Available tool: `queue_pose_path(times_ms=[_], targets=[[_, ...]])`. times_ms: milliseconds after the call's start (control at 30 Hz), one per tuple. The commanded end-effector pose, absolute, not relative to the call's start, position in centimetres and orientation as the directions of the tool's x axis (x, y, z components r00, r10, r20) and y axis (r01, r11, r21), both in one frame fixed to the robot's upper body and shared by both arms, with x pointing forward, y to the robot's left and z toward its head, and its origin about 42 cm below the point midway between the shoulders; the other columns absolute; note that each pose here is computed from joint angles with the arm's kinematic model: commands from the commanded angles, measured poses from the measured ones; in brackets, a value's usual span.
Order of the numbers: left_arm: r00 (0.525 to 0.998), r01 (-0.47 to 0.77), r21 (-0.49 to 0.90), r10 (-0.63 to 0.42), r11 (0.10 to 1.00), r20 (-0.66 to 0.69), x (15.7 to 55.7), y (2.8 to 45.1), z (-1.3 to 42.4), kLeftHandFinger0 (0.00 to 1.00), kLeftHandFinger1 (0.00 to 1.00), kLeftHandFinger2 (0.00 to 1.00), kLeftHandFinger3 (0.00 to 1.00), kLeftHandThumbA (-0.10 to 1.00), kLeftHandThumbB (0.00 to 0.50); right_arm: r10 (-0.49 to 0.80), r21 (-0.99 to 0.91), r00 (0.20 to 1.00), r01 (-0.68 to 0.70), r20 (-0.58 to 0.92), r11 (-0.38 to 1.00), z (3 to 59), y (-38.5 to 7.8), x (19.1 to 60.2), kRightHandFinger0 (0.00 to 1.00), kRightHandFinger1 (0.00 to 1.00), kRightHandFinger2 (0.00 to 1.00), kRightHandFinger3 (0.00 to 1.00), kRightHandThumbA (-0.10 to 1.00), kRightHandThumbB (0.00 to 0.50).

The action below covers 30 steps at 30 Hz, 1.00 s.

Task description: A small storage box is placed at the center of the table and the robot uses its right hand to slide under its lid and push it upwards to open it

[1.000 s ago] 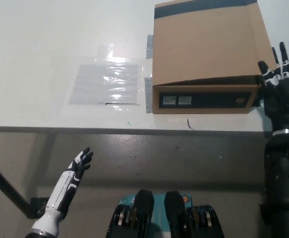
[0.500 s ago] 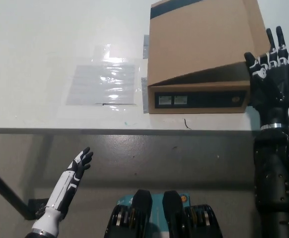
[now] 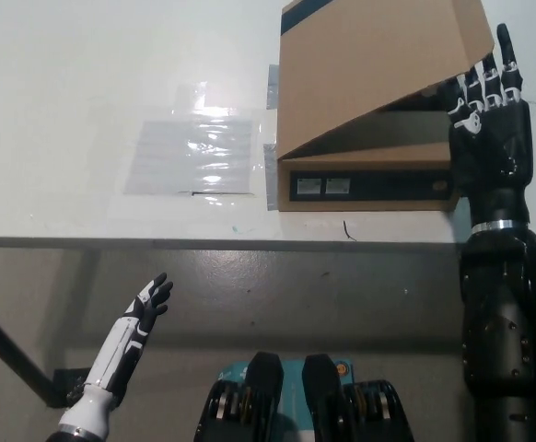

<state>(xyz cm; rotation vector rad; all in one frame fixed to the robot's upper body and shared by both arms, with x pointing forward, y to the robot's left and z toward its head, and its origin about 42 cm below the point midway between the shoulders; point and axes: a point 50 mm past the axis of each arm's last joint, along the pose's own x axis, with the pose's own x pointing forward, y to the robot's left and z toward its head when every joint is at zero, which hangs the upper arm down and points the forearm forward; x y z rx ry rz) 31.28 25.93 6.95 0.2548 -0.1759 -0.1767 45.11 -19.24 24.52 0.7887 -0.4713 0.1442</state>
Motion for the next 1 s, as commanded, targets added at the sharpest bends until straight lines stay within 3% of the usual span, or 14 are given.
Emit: queue_pose_path(times_ms=[0,267,333,700,967], targets=[[0.953,0.146,0.28,-0.211,0.949,0.217,31.9,26.0,8.4,1.0,1.0,1.0,1.0,1.0,0.5,-0.007,0.622,0.854,-0.374,0.521,0.687,27.9,-16.9,46.2,1.0,1.0,1.0,1.0,1.0,0.345],[0.954,0.146,0.289,-0.213,0.946,0.213,32.2,25.8,8.5,1.0,1.0,1.0,1.0,1.0,0.5,0.049,0.611,0.854,-0.409,0.517,0.678,28.8,-14.0,47.0,1.0,1.0,1.0,1.0,1.0,0.325],[0.953,0.148,0.277,-0.212,0.949,0.216,32.3,25.8,8.6,1.0,1.0,1.0,1.0,1.0,0.5,0.065,0.605,0.859,-0.41,0.508,0.683,28.7,-13.1,47.4,1.0,1.0,1.0,1.0,1.0,0.348],[0.95,0.153,0.287,-0.221,0.946,0.223,32.4,25.9,8.9,1.0,1.0,1.0,1.0,1.0,0.5,0.166,0.567,0.879,-0.422,0.447,0.708,28.8,-8.8,49.3,1.0,1.0,1.0,1.0,1.0,0.355],[0.948,0.157,0.294,-0.227,0.943,0.222,32.6,25.8,9.0,1.0,1.0,1.0,1.0,1.0,0.5,0.26,0.472,0.854,-0.476,0.451,0.742,29.4,-5.2,49.4,1.0,1.0,1.0,1.0,1.0,0.315]])
